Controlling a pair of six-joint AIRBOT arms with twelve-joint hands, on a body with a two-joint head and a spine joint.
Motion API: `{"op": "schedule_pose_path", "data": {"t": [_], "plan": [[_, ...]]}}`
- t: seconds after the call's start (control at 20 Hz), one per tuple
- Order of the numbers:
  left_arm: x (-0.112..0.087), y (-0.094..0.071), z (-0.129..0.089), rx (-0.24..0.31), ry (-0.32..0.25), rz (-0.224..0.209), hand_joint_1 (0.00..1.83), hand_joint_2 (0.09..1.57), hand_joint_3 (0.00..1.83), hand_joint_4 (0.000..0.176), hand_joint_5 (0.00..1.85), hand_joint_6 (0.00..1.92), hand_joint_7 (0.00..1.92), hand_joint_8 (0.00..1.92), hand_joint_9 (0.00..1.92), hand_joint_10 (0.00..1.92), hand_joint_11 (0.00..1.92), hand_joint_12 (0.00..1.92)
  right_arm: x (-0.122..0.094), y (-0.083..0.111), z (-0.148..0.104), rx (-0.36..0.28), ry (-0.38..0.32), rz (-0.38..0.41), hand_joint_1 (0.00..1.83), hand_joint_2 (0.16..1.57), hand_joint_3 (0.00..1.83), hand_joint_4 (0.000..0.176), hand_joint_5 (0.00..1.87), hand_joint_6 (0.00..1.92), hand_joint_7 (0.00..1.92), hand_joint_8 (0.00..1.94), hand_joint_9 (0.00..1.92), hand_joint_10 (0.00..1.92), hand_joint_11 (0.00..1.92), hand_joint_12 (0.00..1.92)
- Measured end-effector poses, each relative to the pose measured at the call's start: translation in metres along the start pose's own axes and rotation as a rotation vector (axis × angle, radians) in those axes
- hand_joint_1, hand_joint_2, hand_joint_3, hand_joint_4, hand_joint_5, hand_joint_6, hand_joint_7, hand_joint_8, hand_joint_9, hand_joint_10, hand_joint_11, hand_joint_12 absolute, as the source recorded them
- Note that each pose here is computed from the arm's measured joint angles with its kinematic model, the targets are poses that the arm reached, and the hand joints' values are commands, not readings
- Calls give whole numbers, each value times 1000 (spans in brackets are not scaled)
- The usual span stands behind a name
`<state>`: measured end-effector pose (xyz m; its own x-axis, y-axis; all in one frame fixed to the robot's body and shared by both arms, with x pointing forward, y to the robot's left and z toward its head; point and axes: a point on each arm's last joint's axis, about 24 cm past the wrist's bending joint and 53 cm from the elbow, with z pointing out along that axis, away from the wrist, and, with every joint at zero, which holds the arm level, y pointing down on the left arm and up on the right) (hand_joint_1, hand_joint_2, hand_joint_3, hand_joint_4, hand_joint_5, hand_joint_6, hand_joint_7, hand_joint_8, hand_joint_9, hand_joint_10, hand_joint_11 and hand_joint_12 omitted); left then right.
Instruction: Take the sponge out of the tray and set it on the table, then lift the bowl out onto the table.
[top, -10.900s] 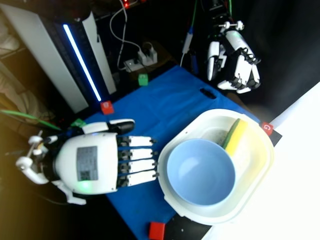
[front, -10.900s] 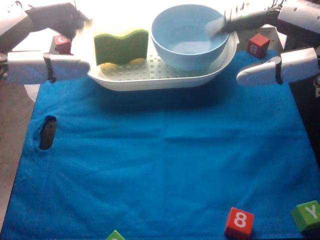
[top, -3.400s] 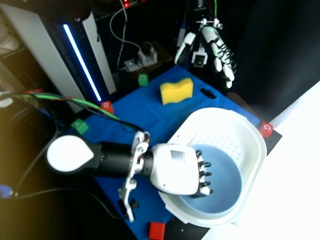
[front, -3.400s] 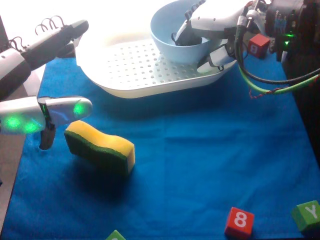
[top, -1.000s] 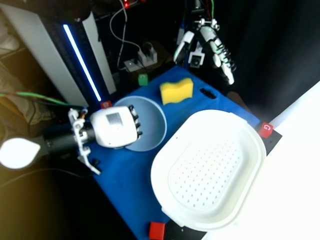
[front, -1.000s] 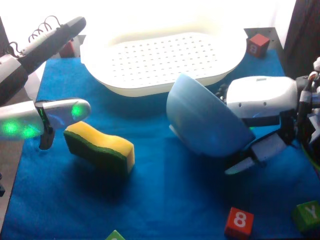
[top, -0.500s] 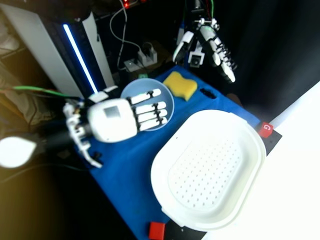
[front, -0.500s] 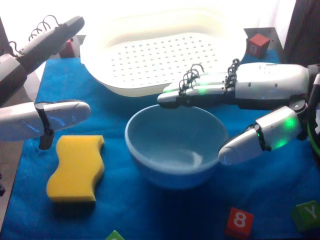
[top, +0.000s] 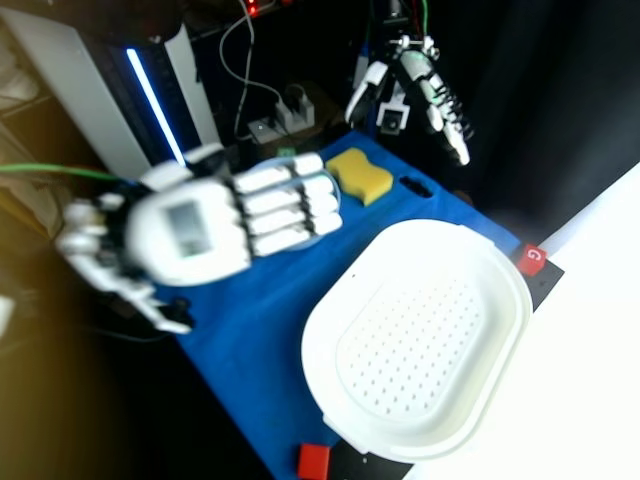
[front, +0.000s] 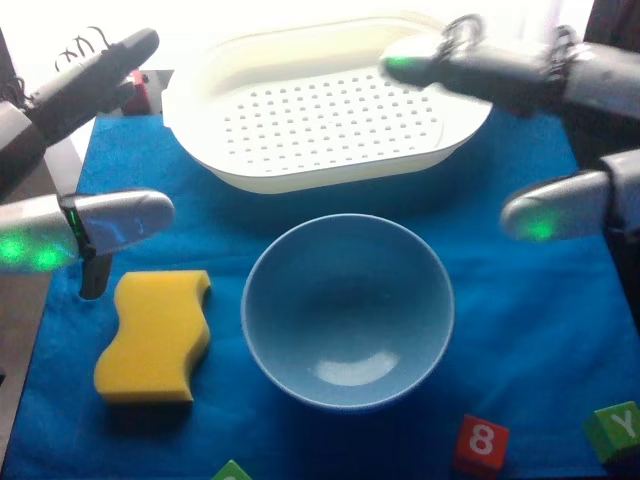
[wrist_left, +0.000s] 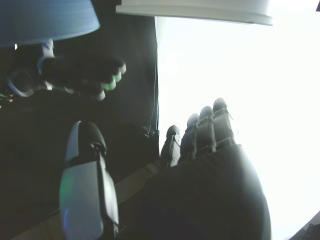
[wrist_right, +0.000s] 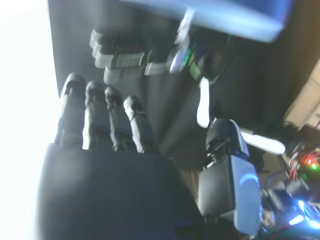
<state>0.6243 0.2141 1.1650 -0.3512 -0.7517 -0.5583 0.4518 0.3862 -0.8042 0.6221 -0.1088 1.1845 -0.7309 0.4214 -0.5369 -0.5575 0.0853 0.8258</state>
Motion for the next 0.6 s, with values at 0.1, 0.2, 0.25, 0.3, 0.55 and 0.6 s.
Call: {"op": "schedule_pose_path", "data": {"t": [0.1, 0.2, 0.25, 0.3, 0.55, 0.6], "plan": [[-2, -4, -1, 11, -13, -8, 534, 1025, 6, 96, 4, 1, 0, 0, 0, 0, 139, 80, -7, 3, -15, -6, -49, 11, 288, 1058, 9, 66, 115, 1, 118, 1, 117, 3, 120, 39], [-2, -10, -3, 35, -14, -4, 565, 1073, 2, 76, 48, 3, 0, 0, 2, 0, 15, 202, -12, 8, -31, -25, -114, 40, 314, 1018, 0, 161, 80, 0, 54, 0, 27, 0, 9, 0], [-2, -11, -4, 38, -23, -13, 595, 1092, 4, 53, 26, 7, 0, 0, 0, 0, 2, 40, -15, 9, -38, -40, -143, 55, 286, 1059, 11, 149, 54, 0, 45, 0, 22, 0, 1, 0], [-2, -13, -5, 47, -26, -15, 614, 1105, 6, 30, 20, 6, 0, 0, 0, 0, 12, 13, -18, 9, -47, -49, -183, 83, 300, 1094, 23, 142, 22, 0, 31, 0, 4, 0, 0, 0], [-8, -19, -13, 65, -66, -33, 548, 1102, 2, 113, 0, 0, 0, 0, 0, 0, 38, 17, -31, 0, -89, -58, -365, 170, 339, 1082, 0, 174, 74, 13, 21, 5, 0, 0, 0, 0], [-8, -21, -14, 75, -66, -33, 600, 1131, 12, 115, 17, 6, 0, 0, 0, 0, 50, 24, -35, -2, -98, -53, -404, 181, 337, 1071, 0, 176, 70, 9, 15, 2, 0, 0, 0, 0]]}}
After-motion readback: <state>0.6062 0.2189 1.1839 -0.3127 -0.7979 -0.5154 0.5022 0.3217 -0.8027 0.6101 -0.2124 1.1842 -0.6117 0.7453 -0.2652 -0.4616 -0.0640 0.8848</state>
